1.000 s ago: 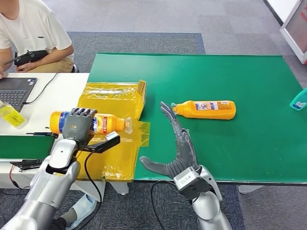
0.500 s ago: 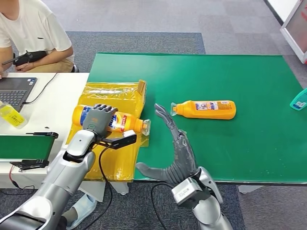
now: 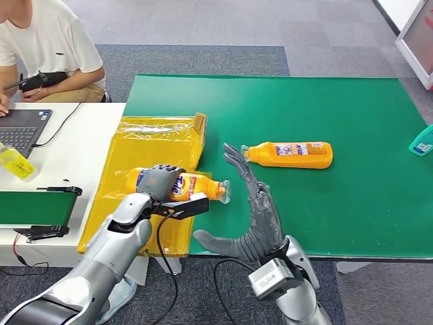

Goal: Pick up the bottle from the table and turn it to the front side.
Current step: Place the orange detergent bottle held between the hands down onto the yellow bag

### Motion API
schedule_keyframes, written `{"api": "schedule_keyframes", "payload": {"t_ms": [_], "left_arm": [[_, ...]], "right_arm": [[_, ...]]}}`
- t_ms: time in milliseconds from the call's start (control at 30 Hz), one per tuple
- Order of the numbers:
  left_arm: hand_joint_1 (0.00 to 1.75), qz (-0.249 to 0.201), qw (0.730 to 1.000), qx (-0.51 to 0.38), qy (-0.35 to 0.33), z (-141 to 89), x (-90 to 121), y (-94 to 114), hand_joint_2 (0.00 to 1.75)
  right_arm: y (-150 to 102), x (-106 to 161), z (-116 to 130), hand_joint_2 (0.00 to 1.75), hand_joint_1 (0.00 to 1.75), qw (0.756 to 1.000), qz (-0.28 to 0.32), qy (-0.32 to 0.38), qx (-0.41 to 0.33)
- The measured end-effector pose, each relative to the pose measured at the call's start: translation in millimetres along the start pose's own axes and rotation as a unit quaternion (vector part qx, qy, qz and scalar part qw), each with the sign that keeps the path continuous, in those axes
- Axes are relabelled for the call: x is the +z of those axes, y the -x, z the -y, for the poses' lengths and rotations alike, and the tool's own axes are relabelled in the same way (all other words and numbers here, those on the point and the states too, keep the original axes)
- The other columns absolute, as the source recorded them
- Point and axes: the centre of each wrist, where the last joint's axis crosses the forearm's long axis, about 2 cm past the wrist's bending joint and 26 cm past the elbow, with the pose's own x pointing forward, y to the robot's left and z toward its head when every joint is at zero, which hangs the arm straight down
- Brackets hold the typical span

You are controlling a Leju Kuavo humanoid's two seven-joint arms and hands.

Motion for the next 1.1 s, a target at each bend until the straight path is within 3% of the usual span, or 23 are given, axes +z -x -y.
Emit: {"api": "schedule_keyframes", "payload": {"t_ms": [767,900,1100], "left_arm": [[1.75,0.0,0.999,0.017,0.038,12,-1,-2,1.75],[0.0,-0.014,0.999,0.016,0.033,11,-2,-1,0.0],[0.0,-0.05,0.997,0.005,0.062,11,-4,8,0.0]], "right_arm": [[-1,3,3,1.75,0.0,1.0,0.008,0.006,-0.005],[-1,6,4,1.75,0.0,1.0,0.008,0.007,-0.009],[-1,8,10,1.75,0.0,1.0,0.008,0.009,-0.019]]}}
